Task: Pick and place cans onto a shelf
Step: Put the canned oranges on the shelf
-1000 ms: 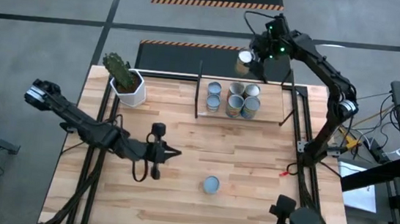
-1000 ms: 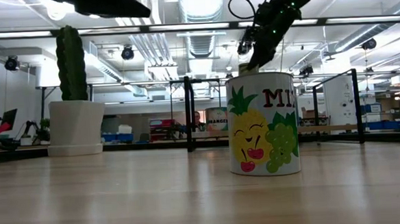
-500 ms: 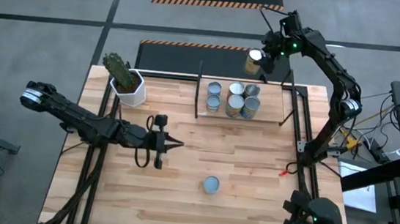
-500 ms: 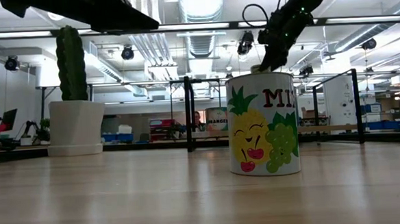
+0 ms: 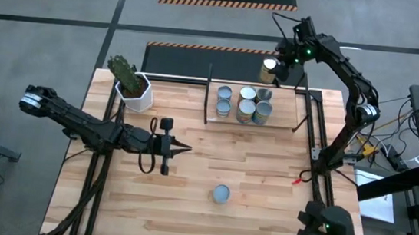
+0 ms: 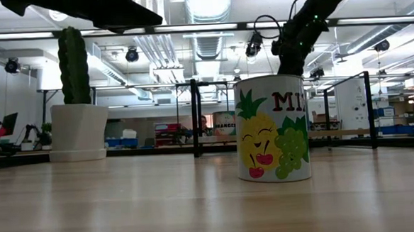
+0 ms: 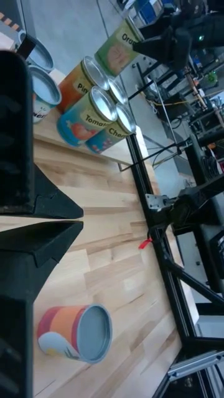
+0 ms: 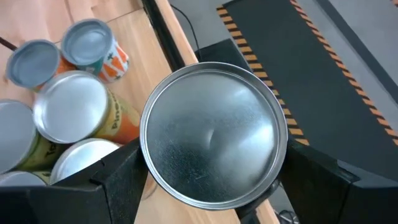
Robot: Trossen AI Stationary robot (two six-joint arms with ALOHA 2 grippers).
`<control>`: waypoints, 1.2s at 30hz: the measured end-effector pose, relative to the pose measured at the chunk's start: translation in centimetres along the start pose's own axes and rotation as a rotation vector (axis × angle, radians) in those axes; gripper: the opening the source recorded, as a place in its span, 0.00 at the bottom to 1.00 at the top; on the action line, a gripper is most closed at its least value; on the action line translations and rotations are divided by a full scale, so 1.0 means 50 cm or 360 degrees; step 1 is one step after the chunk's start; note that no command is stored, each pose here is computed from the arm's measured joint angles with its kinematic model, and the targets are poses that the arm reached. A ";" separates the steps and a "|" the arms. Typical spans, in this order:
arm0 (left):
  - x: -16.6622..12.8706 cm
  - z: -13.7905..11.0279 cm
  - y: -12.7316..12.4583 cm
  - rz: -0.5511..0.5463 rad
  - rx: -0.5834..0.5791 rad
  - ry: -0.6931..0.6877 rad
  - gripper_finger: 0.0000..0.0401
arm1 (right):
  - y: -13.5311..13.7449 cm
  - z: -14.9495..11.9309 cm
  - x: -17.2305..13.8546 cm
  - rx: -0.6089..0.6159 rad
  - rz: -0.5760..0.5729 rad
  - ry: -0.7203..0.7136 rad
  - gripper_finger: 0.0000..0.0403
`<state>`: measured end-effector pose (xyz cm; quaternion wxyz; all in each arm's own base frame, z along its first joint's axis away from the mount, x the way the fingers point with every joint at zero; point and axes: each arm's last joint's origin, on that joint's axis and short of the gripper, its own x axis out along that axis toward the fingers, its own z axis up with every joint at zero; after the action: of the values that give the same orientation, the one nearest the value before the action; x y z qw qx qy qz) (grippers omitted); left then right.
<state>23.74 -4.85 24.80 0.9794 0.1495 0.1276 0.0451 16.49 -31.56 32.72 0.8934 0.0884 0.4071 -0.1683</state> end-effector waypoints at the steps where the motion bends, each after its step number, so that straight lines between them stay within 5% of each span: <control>1: 0.000 0.000 0.000 0.0000 0.0001 0.0001 0.00 | -0.001 -0.002 0.002 0.0002 -0.0001 0.0000 0.75; 17: 0.001 -0.003 0.002 0.0008 0.0002 0.0010 0.00 | -0.002 -0.004 0.036 -0.0037 -0.0022 -0.0086 0.75; 36: 0.002 -0.003 0.002 0.0008 0.0010 0.0012 0.00 | 0.058 0.003 0.117 -0.0243 0.0035 -0.0135 0.75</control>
<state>23.77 -4.70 24.66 0.9783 0.1529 0.1311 0.0478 21.25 -30.25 28.43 0.9157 0.0173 0.3797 -0.1306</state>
